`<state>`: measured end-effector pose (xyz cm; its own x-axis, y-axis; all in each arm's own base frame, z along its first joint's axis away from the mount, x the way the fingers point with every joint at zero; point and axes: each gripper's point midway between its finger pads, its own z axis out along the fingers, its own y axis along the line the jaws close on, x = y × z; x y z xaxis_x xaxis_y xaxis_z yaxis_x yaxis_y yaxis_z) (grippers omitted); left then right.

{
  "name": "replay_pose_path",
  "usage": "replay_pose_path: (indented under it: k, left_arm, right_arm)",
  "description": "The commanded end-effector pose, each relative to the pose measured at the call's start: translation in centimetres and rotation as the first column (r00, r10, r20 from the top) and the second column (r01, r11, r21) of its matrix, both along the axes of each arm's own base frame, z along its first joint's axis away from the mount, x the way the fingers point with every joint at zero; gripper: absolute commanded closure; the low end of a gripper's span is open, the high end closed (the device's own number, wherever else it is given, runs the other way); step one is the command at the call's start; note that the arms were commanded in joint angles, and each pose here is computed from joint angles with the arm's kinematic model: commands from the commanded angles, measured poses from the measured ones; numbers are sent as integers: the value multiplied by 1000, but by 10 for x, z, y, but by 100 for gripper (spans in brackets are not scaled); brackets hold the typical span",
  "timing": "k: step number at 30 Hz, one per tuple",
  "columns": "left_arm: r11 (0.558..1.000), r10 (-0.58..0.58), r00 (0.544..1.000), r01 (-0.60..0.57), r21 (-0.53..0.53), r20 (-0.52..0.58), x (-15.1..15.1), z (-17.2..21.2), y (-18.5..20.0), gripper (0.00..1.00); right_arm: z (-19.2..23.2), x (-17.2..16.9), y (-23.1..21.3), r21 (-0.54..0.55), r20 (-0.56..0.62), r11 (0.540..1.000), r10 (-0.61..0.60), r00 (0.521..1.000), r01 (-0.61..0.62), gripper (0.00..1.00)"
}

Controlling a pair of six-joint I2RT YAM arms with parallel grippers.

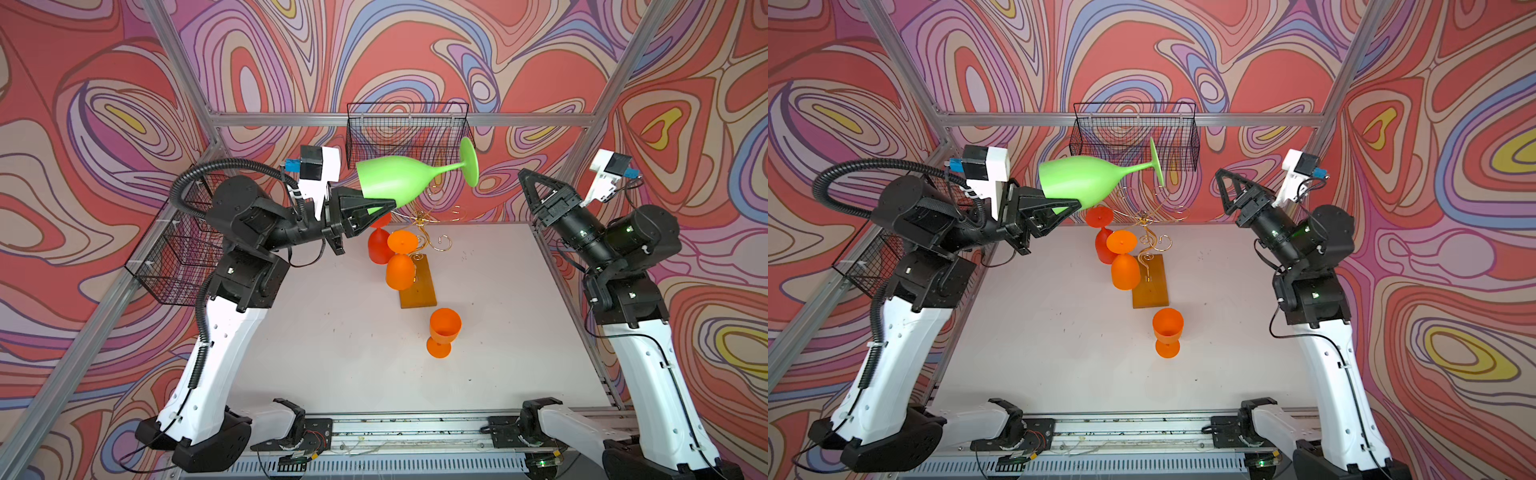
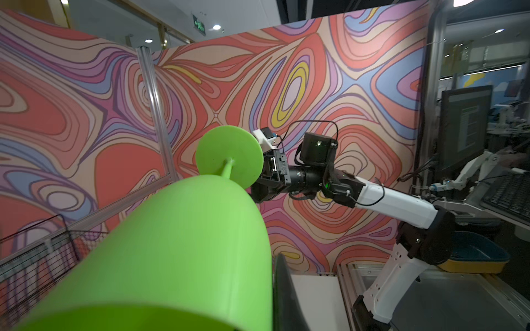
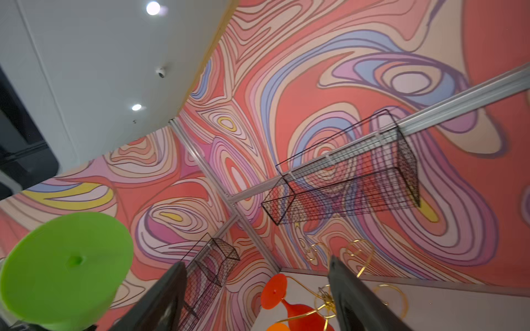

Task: Take the wine glass off the wine glass rack
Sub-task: 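Lower the green glass upright onto the table beside the orange glass with the left gripper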

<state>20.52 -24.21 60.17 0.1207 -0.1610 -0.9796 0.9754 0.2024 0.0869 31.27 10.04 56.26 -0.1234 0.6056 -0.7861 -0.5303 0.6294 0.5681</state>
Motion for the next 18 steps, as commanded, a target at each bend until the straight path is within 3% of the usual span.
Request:
replay_pose_path:
  k: [1, 8, 16, 18]
  left_arm:
    - [947, 225, 968, -191, 259, -108, 28, -72, -1, 100]
    - [851, 311, 939, -206, 483, -147, -1, -129, 1, 100]
    - [665, 335, 935, -147, 732, -116, -45, -193, 1, 100]
    - [596, 360, 928, -148, 789, -97, -49, -207, 4, 100]
  right_arm:
    - [-68, 23, -31, -145, -196, 970, -222, 955, 196, 19]
    - [-107, 26, -49, -243, -301, 931, -340, 891, 273, 19]
    - [-116, 27, -53, -246, -313, 924, -362, 878, 293, 19]
    - [-118, 29, -53, -250, -318, 924, -362, 876, 290, 19]
